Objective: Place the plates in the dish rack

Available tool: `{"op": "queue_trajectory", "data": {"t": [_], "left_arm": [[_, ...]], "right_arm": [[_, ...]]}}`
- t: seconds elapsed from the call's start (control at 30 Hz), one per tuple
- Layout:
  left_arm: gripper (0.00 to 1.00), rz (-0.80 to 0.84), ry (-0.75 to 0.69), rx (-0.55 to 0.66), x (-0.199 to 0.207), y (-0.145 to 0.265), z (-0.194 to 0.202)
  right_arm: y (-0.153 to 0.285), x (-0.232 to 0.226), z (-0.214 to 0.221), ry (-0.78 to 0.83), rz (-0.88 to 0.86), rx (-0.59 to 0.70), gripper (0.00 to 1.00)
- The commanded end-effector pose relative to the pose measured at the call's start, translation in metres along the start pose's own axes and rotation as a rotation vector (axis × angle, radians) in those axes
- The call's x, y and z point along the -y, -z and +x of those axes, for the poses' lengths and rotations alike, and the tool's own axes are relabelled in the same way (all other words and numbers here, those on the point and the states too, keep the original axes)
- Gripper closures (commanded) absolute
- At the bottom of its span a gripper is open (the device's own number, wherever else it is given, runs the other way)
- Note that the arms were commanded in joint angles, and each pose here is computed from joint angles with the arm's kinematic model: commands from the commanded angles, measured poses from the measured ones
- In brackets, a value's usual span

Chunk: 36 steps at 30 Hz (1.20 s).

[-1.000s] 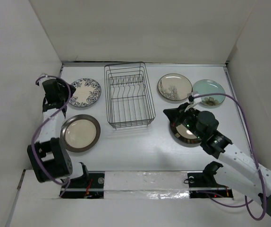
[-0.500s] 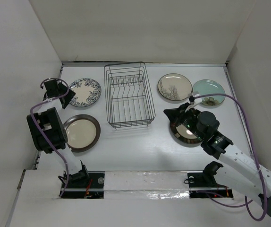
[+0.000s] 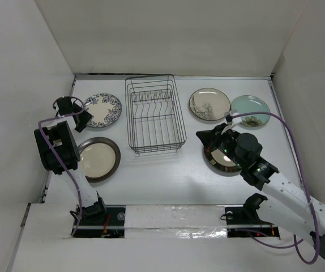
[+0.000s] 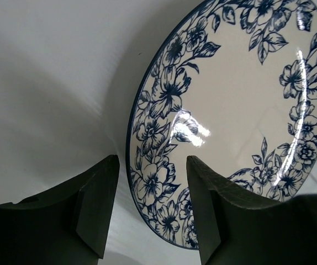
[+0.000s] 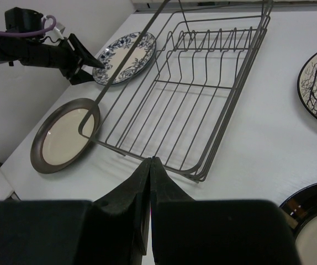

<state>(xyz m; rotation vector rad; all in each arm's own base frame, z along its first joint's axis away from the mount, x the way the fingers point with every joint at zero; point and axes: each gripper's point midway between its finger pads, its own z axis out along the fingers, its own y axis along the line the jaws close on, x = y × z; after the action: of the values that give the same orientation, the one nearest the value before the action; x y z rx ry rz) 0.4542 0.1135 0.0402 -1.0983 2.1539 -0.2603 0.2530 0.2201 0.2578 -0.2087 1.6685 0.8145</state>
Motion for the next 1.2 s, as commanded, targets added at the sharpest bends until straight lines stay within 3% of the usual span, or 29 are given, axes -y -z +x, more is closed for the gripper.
{"op": "queue_trajectory", "data": {"t": [0.0, 0.17, 0.37, 0.57, 0.6, 0.77, 0.93, 1.17], "left_arm": [[0.51, -0.006, -0.022, 0.028, 0.004, 0.001, -0.013], [0.52, -0.008, -0.01, -0.006, 0.001, -0.01, -0.006], [0.66, 0.035, 0.029, -0.028, 0.007, -0.018, 0.001], [0.9, 0.076, 0.084, 0.001, 0.008, -0.02, 0.001], [1.0, 0.09, 0.088, 0.015, 0.011, -0.017, -0.002], [1.0, 0.209, 0.112, 0.125, 0.036, 0.005, -0.024], [1.0, 0.348, 0.095, 0.297, 0.068, 0.055, -0.06], [1.0, 0.458, 0.113, 0.383, 0.08, 0.086, -0.076]], "right_arm": [[-0.001, -0.004, -0.009, 0.008, -0.01, 0.037, 0.94], [0.0, -0.005, -0.01, 0.006, -0.011, 0.039, 0.93], [0.0, -0.004, -0.011, 0.006, -0.005, 0.045, 0.93], [-0.003, -0.002, -0.009, 0.011, 0.004, 0.032, 0.94], [-0.004, -0.002, -0.01, 0.011, 0.003, 0.033, 0.94], [-0.004, -0.002, -0.013, 0.011, 0.011, 0.039, 0.95], [-0.006, -0.01, -0.016, 0.005, -0.013, 0.033, 0.9], [-0.009, -0.016, -0.026, -0.009, -0.026, 0.049, 0.85]]}}
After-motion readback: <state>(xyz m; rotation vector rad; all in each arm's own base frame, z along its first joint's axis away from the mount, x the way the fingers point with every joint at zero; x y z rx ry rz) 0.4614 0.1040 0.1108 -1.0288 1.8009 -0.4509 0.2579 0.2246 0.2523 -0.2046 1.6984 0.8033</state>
